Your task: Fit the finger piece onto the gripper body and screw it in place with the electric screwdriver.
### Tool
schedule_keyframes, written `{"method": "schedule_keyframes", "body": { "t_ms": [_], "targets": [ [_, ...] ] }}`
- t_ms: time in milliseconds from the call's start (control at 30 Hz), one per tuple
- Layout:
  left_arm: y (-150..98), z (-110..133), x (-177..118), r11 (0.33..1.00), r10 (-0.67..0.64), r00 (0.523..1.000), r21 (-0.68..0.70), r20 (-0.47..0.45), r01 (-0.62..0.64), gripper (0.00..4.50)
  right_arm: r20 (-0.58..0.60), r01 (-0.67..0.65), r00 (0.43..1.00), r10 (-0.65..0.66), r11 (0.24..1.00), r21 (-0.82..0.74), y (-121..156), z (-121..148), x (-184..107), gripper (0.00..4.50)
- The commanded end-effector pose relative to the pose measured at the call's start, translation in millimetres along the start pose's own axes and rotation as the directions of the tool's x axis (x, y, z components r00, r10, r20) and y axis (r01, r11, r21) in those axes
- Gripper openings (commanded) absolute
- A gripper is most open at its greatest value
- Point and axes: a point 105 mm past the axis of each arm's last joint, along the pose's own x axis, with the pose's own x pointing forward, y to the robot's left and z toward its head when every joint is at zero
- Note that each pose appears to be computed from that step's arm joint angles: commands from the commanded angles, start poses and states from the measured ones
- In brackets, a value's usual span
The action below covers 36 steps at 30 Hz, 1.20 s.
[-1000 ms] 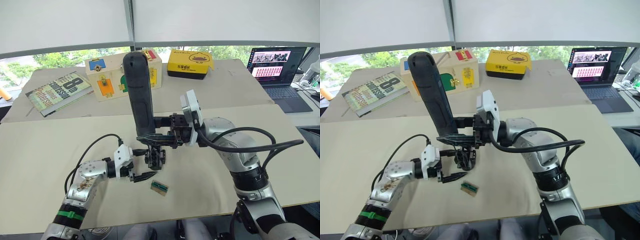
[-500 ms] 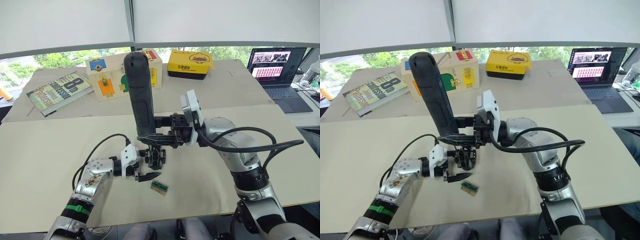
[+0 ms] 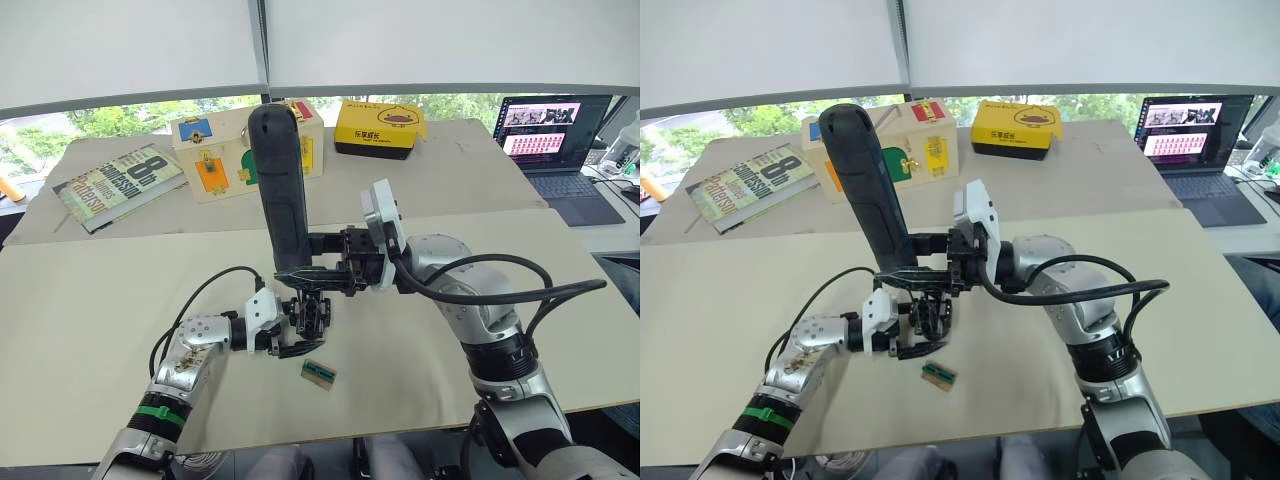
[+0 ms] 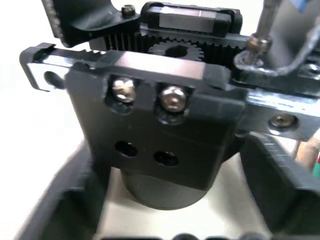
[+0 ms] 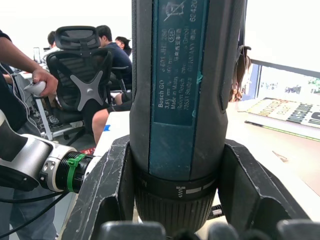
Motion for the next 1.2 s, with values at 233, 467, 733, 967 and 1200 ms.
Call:
{"method": "schedule_keyframes", "body": {
  "t_ms": [233, 467, 733, 967, 1200],
  "targets": [
    [-6, -11, 0, 1.0, -0.017, 0.999, -0.023, -0.041, 0.016, 2.34, 0.017, -0.017, 1.0, 0.018, 0.999, -0.05, 5, 9, 4, 1.9],
    [-5, -12, 0, 0.999, -0.005, 0.999, -0.04, -0.041, 0.003, 2.34, 0.005, -0.001, 1.0, 0.001, 1.0, -0.023, 5, -3, 4, 1.9],
    [-4, -12, -1, 0.999, -0.001, 0.999, -0.05, -0.044, -0.002, 2.34, -0.042, -0.001, 0.999, 0.002, 1.0, 0.016, 6, -22, 1, 1.9],
    [-7, -13, -1, 0.998, -0.005, 0.999, -0.061, -0.045, 0.002, 2.34, -0.083, 0.024, 0.996, -0.021, 0.999, 0.028, 4, -38, 1, 1.9],
    [-9, -14, -3, 0.998, -0.009, 0.998, -0.065, -0.055, 0.006, 2.34, -0.117, 0.031, 0.993, -0.024, 0.998, 0.056, 4, -48, 3, 1.9]
  ]
}}
